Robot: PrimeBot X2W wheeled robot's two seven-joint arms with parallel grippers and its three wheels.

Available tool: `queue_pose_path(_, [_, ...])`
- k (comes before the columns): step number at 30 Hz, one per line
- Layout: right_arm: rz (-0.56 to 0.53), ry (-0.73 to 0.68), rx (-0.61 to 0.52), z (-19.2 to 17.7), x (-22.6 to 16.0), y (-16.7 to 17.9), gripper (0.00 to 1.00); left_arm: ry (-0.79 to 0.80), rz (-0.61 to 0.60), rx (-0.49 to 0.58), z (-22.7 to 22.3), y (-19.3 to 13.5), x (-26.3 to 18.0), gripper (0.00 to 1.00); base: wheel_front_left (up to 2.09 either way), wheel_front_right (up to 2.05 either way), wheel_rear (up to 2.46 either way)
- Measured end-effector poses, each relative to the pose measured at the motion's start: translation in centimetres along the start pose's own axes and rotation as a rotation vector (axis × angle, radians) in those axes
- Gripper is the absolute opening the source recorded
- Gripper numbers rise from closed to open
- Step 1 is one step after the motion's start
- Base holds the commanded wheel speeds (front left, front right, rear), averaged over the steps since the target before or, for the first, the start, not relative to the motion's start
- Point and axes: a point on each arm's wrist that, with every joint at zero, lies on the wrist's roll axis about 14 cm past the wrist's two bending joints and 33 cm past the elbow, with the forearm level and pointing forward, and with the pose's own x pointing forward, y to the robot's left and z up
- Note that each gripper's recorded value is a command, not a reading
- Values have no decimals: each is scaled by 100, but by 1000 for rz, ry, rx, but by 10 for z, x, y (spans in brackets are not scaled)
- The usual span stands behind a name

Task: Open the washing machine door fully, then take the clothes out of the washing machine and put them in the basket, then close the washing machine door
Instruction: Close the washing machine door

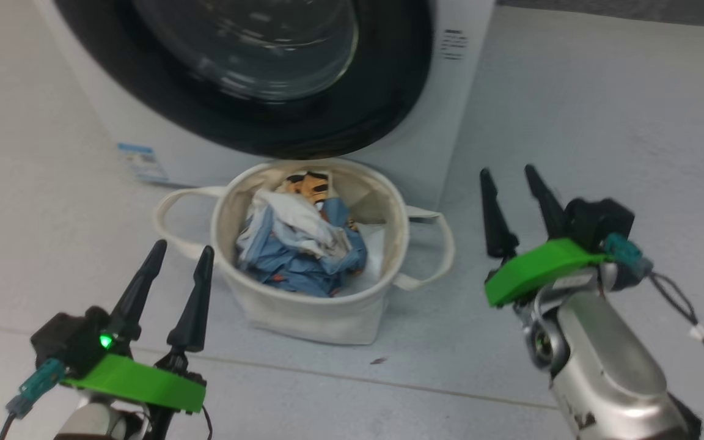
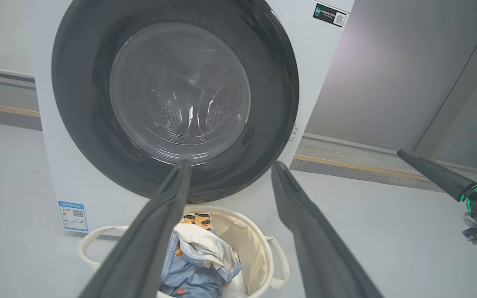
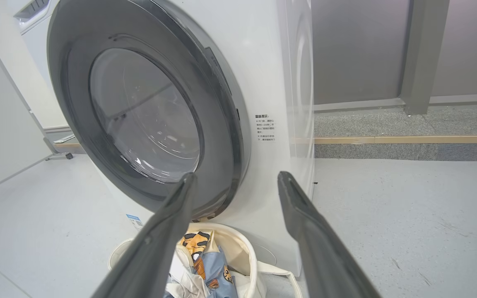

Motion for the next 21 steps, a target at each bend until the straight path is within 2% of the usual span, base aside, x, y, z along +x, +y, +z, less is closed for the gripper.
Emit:
queue_pose_path(8, [-65, -53, 17, 15, -54, -19, 100, -14, -84, -72, 4, -29, 14, 100, 0, 0, 0])
queue_pose_path(13, [-112, -51, 41, 11, -82, -24, 100, -32, -90, -94, 11, -33, 15, 100, 0, 0, 0])
queue_pose_path(21, [-134, -43, 16, 13, -96, -26, 100, -7, -93, -106, 7, -35, 7, 100, 0, 0, 0])
